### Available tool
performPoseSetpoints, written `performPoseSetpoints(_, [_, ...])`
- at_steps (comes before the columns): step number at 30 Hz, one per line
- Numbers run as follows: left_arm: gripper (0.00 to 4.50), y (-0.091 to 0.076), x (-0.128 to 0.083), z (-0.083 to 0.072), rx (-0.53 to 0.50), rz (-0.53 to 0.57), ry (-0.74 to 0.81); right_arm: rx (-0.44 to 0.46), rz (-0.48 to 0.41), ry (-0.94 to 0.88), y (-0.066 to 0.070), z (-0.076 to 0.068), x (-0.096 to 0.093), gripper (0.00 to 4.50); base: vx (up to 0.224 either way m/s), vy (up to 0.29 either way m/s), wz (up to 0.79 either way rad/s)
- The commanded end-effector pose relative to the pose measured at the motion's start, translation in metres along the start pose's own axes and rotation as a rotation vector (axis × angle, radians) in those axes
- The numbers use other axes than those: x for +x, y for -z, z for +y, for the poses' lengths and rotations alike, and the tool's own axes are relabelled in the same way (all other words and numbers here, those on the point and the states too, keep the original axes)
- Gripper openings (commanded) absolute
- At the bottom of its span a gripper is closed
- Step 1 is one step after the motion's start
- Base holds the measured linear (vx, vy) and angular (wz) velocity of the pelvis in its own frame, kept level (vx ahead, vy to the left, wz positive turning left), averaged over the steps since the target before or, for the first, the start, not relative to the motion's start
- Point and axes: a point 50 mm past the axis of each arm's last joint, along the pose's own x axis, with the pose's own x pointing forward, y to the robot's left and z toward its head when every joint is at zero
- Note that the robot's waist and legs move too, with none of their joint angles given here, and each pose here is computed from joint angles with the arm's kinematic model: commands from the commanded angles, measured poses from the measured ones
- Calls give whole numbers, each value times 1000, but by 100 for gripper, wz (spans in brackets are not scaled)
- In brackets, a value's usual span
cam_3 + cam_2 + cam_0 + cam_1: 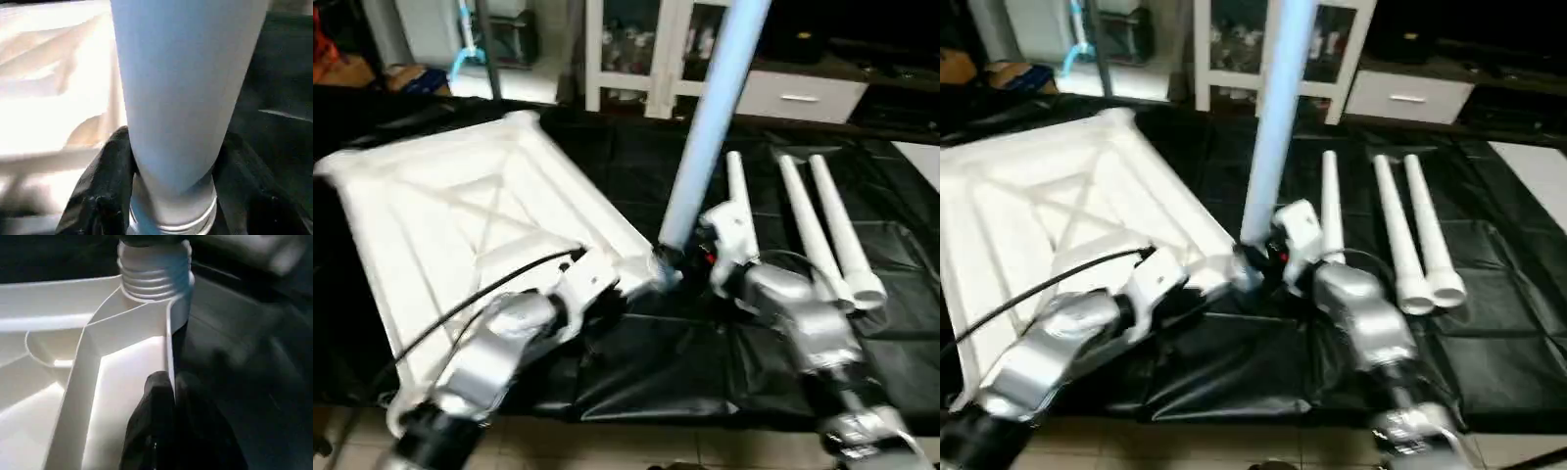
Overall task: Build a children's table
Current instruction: Rotate leg to tighten
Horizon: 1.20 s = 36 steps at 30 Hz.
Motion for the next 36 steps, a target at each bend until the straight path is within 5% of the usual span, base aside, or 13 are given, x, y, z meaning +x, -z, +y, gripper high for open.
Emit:
performPoseSetpoints(1, [0,-10,10,-19,-33,-29,62,16,113,204,23,-17,-1,190,0,0,0])
performPoseSetpoints(3, [0,-22,23,-21,-122,-36,-9,35,107,289,23,-2,15,190,0,0,0])
performPoseSetpoints(10, [0,-24,22,-12,-85,-28,-66,38,36,288,9,16,31,190,0,0,0])
performPoseSetpoints(12, [0,-17,13,-8,-50,-49,-40,-10,-46,177,-3,18,29,190,0,0,0])
performPoseSetpoints(14, [0,-15,11,-7,-35,-53,-28,-26,-67,142,-6,18,27,260,0,0,0])
performPoseSetpoints(20, [0,4,-13,-3,97,-87,102,-126,-127,-58,-16,2,-3,306,0,0,0])
performPoseSetpoints(25, [0,16,-32,-5,144,-78,221,-197,-79,-237,-15,-14,-35,340,0,0,0])
performPoseSetpoints(29, [0,15,-41,-6,153,-113,279,-261,8,-321,-11,-29,-55,375,0,0,0])
performPoseSetpoints(36, [0,2,-42,-16,151,-189,369,-219,84,-463,-6,-31,-71,380,0,0,0])
